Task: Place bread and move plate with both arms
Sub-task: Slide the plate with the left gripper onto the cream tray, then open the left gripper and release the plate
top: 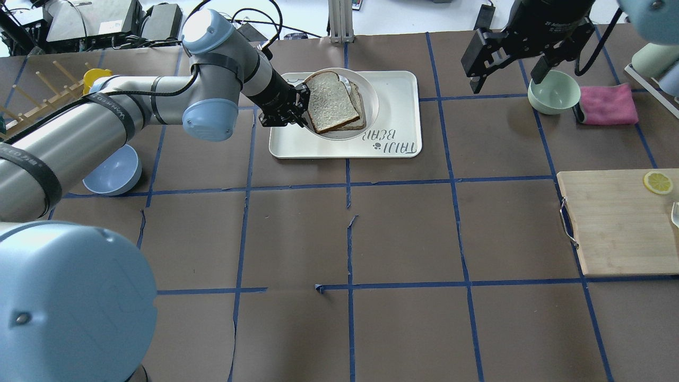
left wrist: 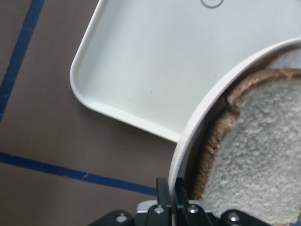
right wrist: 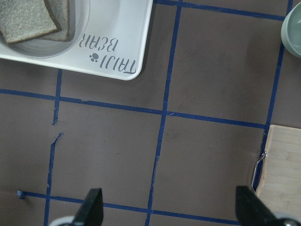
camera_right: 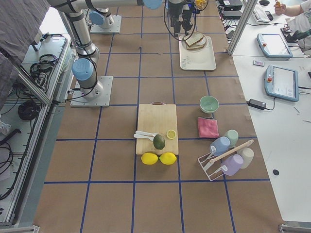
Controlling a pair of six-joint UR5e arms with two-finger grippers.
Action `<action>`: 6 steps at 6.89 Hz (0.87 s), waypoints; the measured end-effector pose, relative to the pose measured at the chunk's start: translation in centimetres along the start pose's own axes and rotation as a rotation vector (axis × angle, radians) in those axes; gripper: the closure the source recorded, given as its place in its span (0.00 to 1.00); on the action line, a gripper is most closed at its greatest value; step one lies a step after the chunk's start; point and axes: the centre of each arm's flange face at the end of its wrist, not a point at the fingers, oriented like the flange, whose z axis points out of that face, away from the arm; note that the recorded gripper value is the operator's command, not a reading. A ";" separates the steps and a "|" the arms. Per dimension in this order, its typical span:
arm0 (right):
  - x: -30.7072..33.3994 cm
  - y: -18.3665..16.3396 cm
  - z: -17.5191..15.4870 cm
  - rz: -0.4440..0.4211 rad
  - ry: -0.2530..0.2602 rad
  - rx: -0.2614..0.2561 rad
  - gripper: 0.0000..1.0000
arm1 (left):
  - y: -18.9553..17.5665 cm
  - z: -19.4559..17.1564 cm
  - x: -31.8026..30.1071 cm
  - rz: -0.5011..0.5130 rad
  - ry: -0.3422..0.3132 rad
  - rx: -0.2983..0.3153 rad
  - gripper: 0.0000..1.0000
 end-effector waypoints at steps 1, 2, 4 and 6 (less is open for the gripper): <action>-0.1 0.0 0.0 0.000 -0.003 0.001 0.00 | -1.0 1.6 0.0 -0.013 -0.006 -0.010 1.00; -0.1 0.0 0.0 0.000 -0.005 0.001 0.00 | -1.4 3.1 -0.4 -0.022 -0.016 -0.026 0.97; -0.1 0.0 0.0 -0.002 -0.007 0.001 0.00 | -1.7 4.6 -0.8 -0.024 -0.024 -0.043 0.00; 0.0 -0.1 0.1 -0.002 -0.006 0.000 0.00 | -1.3 2.3 0.0 -0.005 -0.018 -0.030 0.00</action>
